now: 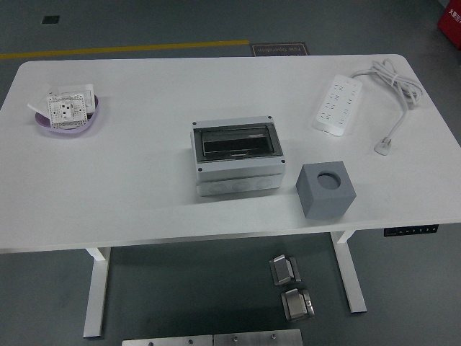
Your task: Pick up the cylinder from the cube,place it in the box,flap close box
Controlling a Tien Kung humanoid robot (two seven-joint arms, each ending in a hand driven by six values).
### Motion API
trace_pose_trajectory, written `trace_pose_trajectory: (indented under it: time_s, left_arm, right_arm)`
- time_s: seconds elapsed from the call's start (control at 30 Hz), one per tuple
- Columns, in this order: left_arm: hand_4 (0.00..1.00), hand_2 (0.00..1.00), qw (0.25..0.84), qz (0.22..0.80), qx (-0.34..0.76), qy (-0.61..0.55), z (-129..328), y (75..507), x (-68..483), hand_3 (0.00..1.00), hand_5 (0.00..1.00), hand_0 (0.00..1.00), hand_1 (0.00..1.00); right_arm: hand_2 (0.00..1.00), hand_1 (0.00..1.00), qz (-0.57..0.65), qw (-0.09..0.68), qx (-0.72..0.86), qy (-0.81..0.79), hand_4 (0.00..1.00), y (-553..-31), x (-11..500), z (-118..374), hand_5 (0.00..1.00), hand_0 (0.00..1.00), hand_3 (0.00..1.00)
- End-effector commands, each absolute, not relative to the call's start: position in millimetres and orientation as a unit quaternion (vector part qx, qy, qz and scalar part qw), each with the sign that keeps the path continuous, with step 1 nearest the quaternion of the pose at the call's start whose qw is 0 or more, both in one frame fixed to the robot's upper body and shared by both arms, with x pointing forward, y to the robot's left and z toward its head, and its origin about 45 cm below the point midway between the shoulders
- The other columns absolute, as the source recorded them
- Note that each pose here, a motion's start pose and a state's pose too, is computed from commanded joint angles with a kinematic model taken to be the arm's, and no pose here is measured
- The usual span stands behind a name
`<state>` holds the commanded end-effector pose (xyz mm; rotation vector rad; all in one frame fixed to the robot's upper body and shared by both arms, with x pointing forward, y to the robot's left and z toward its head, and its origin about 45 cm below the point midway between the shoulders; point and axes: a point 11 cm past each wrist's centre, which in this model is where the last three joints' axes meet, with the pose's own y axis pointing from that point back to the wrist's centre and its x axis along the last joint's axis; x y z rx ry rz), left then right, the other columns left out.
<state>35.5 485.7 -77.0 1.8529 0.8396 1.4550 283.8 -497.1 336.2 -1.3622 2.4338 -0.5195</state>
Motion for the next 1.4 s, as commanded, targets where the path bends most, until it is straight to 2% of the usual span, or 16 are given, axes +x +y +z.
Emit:
trace_pose_trajectory:
  time_s: [1.4]
  left_arm:
    - [0.657, 0.562, 0.304, 0.555, 0.701, 0.328, -76.8, 486.9, 30.4, 0.622, 0.357, 0.653, 0.644]
  right_arm:
    - [0.743, 0.726, -0.182, 0.141, -0.461, 0.857, 0.852, -505.2, 279.9, 333.6, 0.588, 0.788, 0.748]
